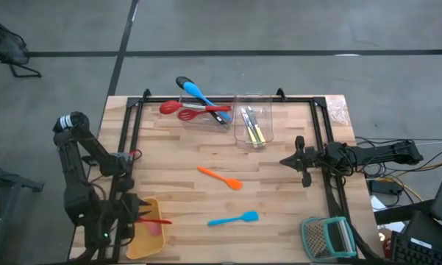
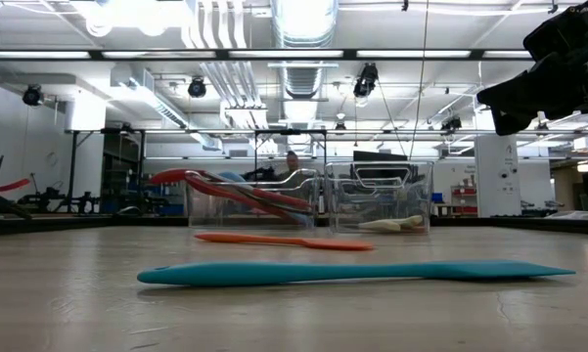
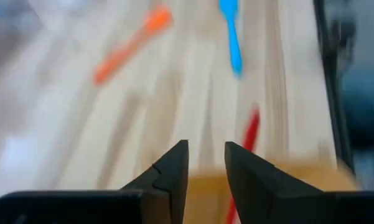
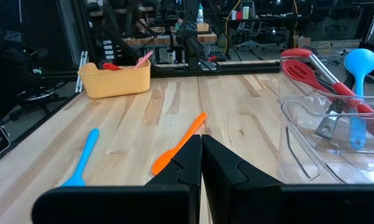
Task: Pick & Place Kitchen Items
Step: Put the orange spatula into the yellow bin
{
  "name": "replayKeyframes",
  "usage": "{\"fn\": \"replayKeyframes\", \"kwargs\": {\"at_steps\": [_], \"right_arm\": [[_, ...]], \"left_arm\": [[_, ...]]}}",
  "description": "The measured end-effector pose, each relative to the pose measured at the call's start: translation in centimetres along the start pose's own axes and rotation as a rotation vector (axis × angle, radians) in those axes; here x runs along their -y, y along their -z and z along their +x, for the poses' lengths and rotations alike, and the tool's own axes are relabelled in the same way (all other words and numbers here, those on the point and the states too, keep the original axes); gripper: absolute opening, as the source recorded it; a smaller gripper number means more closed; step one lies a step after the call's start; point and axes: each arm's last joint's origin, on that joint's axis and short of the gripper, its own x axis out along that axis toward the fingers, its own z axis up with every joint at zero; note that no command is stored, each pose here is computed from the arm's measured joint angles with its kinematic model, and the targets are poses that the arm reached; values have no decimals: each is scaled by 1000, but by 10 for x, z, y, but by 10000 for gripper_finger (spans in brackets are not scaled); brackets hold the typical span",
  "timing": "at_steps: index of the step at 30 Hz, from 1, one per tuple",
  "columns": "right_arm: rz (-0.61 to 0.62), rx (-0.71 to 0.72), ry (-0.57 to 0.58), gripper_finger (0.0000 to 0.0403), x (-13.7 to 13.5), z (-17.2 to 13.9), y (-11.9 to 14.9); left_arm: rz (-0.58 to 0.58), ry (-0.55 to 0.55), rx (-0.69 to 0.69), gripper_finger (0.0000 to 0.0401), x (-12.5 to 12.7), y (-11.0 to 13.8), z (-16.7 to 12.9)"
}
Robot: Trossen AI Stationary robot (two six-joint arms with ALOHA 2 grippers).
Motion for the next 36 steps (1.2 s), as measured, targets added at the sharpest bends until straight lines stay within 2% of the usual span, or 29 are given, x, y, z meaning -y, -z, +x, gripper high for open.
{"fn": "replayKeyframes", "kwargs": {"at_steps": [3, 6, 14, 22, 25, 31, 33, 36], "right_arm": [[2, 0, 0, 8, 0, 0, 0], [1, 0, 0, 8, 0, 0, 0], [1, 0, 0, 8, 0, 0, 0], [2, 0, 0, 9, 0, 0, 0], [0, 1, 0, 8, 0, 0, 0], [2, 1, 0, 9, 0, 0, 0], [0, 1, 0, 9, 0, 0, 0], [2, 1, 0, 9, 0, 0, 0]], "left_arm": [[-34, -37, 129, 110, -1, -6, 4], [-45, -59, 152, 110, -2, -8, 12], [-107, -44, 60, 110, -3, -14, 48], [9, 0, -92, 110, 0, -14, 69], [10, 43, -149, 110, 3, -12, 71], [14, 213, -238, 110, 16, -8, 77], [42, 277, -243, 110, 20, -9, 78], [74, 305, -227, 110, 22, -11, 77]]}}
